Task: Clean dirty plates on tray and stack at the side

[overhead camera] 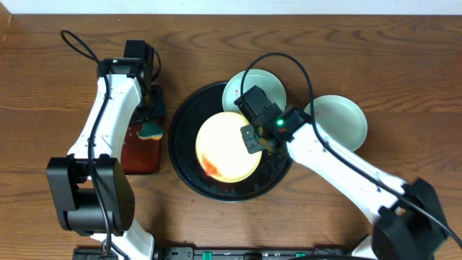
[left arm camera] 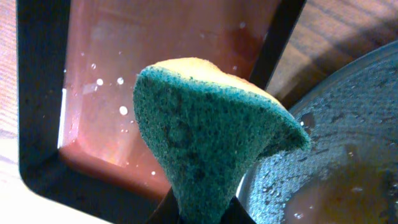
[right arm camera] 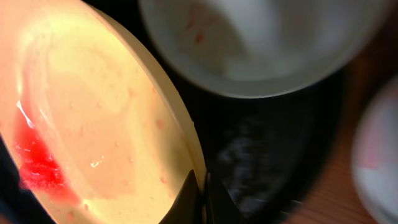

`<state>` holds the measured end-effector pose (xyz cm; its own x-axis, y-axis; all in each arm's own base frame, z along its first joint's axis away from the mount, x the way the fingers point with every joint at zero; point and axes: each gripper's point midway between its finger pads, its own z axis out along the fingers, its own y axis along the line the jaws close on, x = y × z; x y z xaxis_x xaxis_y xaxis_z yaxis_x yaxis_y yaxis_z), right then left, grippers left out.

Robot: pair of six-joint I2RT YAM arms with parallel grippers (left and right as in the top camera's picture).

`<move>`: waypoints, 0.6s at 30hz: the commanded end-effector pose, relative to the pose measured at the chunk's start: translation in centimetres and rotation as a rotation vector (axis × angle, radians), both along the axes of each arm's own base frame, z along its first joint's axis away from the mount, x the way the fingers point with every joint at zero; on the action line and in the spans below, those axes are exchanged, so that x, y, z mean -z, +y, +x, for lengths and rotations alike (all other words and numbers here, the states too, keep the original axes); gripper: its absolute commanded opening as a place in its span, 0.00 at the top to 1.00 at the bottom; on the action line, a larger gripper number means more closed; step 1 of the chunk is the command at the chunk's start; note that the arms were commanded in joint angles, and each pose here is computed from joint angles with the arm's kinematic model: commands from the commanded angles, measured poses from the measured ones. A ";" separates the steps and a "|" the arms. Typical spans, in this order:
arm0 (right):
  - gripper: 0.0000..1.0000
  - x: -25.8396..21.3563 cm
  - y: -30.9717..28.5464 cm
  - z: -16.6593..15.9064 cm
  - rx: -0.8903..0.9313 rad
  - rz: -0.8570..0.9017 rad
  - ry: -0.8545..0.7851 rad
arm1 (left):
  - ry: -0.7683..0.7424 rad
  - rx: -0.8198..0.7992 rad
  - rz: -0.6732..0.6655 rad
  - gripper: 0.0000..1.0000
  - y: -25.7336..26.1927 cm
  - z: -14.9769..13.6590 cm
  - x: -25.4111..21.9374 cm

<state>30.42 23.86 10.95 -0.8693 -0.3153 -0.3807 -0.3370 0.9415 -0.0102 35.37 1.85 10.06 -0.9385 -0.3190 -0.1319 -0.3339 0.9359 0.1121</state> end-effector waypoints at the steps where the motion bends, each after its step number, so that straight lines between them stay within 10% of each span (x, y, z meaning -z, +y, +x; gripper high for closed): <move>1: 0.99 -3.8 -2.4 1.8 0.050 -0.144 -0.209 | -0.048 0.014 -0.010 0.93 -0.1 0.9 -1.3; 18: 0.99 -13.8 -1.8 -0.8 0.069 -0.469 -0.762 | -0.066 0.014 -0.011 0.93 -0.1 1.3 -1.3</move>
